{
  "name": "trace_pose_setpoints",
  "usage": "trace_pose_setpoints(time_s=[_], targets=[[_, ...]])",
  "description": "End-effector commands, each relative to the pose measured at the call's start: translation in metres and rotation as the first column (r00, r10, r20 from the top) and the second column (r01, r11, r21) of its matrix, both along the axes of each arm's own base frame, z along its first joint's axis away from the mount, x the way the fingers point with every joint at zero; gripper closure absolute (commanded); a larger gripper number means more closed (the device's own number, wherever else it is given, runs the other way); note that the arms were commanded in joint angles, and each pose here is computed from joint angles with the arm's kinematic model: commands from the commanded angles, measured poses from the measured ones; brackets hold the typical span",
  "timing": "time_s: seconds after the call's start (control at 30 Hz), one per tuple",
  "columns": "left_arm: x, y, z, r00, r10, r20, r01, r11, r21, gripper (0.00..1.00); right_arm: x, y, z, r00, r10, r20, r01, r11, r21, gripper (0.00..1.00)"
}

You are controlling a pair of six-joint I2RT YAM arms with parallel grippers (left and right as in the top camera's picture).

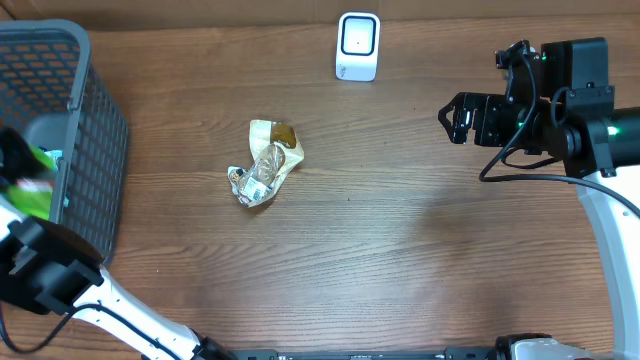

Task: Scan the item barcode
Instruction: 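Reach into the basket and grasp the green snack bag, left gripper, then release the green bag beside the gold pouch with the left gripper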

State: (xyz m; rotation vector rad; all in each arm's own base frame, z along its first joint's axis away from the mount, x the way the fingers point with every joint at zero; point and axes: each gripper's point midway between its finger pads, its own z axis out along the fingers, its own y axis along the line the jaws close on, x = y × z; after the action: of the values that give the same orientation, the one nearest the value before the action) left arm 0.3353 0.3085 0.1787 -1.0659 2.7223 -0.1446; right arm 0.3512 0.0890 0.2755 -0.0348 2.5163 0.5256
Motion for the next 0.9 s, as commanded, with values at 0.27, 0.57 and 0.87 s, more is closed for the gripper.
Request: trace_pose_setpoints(time_s=[0.27,0.57,0.87], targets=[[0.013,-0.144,0.277,0.707,-0.358,0.610,0.165,0.922,0.349,0.96,-0.004,0.002,0.009,1.000,0.008,0.015,-0.008,1.000,0.008,0.00],[0.078,-0.286,0.163,0.727,-0.631,0.270,0.575,0.775,0.261,0.96,-0.001,0.002,0.011,0.999,0.006,0.031,-0.007,1.000,0.006,0.00],[0.101,-0.334,-0.074,0.669,-0.720,-0.182,0.712,0.692,-0.121,0.91,-0.001,0.002,0.011,0.999,0.006,0.031,-0.007,1.000,0.006,0.00]])
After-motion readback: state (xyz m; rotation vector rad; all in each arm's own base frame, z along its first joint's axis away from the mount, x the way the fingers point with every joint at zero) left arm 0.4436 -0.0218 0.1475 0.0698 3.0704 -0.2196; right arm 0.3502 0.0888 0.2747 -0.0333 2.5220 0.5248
